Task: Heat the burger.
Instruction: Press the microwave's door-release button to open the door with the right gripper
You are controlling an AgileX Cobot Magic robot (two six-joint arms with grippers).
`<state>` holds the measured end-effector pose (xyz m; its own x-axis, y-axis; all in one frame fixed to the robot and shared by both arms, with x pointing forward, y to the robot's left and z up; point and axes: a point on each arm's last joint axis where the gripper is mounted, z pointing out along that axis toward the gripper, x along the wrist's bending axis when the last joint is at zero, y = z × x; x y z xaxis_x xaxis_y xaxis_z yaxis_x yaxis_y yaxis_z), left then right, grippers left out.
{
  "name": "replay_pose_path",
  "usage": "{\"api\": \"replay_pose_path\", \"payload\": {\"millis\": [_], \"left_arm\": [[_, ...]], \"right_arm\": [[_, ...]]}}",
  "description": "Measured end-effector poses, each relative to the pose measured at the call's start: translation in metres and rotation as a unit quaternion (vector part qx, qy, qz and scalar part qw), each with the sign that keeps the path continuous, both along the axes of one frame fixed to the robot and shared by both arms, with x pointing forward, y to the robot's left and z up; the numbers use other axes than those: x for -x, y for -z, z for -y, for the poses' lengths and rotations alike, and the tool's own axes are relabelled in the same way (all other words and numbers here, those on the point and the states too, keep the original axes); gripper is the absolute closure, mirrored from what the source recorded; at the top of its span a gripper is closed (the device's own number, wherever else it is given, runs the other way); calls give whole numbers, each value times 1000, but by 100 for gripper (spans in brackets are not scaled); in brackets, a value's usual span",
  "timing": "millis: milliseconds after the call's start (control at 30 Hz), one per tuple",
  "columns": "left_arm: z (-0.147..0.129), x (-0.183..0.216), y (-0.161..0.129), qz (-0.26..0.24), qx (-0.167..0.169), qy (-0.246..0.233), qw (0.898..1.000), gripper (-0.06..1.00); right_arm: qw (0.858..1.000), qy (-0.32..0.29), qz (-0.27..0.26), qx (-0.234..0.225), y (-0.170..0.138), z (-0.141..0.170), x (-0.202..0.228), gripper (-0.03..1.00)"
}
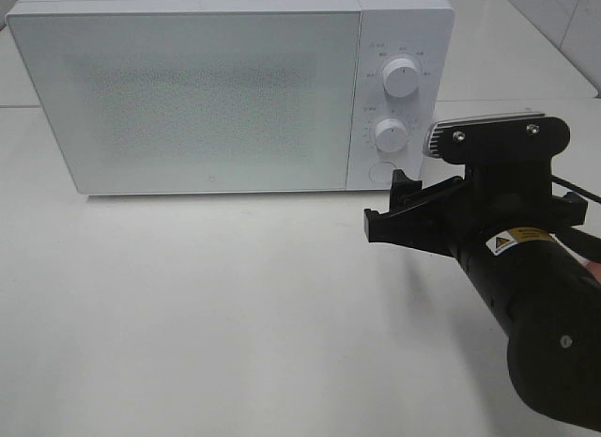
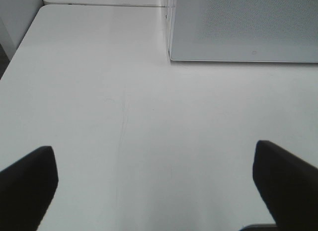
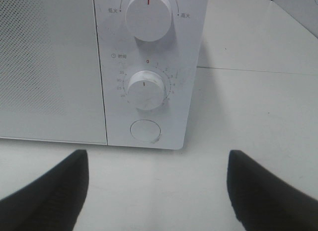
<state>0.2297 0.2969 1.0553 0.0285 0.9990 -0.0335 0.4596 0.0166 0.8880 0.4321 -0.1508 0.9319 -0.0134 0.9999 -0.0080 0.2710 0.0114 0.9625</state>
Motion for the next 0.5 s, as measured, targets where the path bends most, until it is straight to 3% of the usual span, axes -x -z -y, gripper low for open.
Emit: {"api": "replay_pose_path", "payload": {"millis": [167, 233, 300, 333, 400, 433, 467, 500], "left_arm": [[0, 0, 0, 0, 0, 0, 1000, -4], [0, 0, 0, 0, 0, 0, 1000, -4], [0, 0, 0, 0, 0, 0, 1000, -4], [0, 0, 0, 0, 0, 0, 1000, -4], [0, 0, 0, 0, 0, 0, 1000, -4], [0, 0, 0, 0, 0, 0, 1000, -4], [0, 0, 0, 0, 0, 0, 1000, -4], [0, 0, 0, 0, 0, 0, 1000, -4]], "right_arm": [[1000, 2, -2, -9, 0, 0, 0, 22], [997, 17, -9, -68, 1, -1, 0, 27], [996, 22, -10, -87, 1, -1, 0, 29], [989, 38, -10, -142, 1, -1, 0, 34], [985, 45, -11, -167, 1, -1, 0, 37], [969, 66, -12, -238, 1, -1, 0, 43], [969, 66, -12, -238, 1, -1, 0, 43], [947, 86, -12, -308, 1, -1, 0, 50]]}}
